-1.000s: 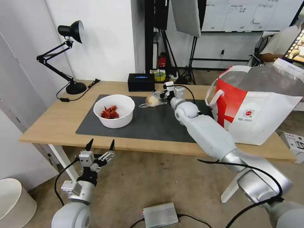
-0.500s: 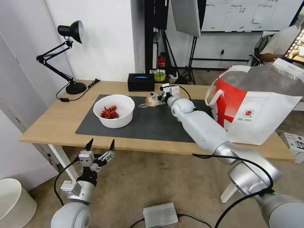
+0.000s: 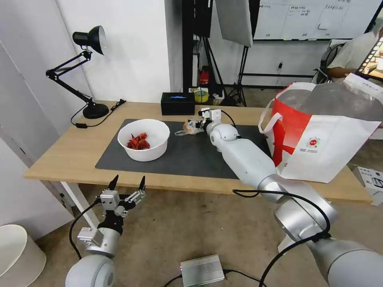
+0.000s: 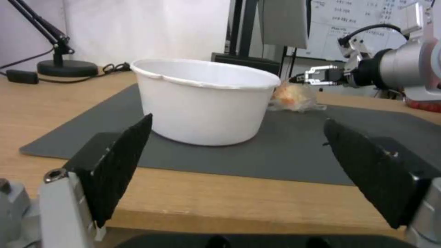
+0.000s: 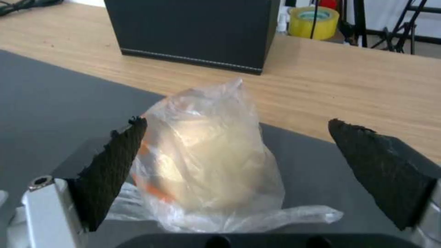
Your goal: Pick up the trash from the table and place it into the takeout bag.
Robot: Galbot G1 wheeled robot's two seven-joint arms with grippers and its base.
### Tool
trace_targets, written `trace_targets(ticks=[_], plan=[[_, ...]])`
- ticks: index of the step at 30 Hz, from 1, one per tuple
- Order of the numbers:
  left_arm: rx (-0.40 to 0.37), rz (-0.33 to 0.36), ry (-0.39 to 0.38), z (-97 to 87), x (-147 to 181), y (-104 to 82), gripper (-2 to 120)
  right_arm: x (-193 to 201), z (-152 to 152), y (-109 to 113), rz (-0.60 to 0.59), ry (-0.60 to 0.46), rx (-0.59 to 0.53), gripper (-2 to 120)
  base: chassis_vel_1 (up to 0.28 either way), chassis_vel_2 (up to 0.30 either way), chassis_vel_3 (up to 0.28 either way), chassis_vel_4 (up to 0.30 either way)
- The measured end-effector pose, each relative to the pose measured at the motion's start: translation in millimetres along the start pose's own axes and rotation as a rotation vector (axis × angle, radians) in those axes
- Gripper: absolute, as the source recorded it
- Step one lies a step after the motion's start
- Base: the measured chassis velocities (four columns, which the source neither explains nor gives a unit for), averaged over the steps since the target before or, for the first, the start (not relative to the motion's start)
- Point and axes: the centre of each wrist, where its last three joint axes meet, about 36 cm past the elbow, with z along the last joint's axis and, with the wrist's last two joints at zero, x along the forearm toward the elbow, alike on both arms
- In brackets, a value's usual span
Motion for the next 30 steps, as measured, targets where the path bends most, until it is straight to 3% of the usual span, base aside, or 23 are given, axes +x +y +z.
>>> trace_targets(ticks=[20,30], plan=[[-0.006,-0.006,-0.004,-3.3,3.9,1.9,100,-5.6,14.4,2.2,0.013,0.039,0.035,97,0.0,0.0,0.0,0.0],[-0.001,-0.007,-0.009,-5.5,5.4,0.1,100,-7.0,19.7,8.3,0.01,0.046,0.026,59,0.0,0.0,0.0,0.0]])
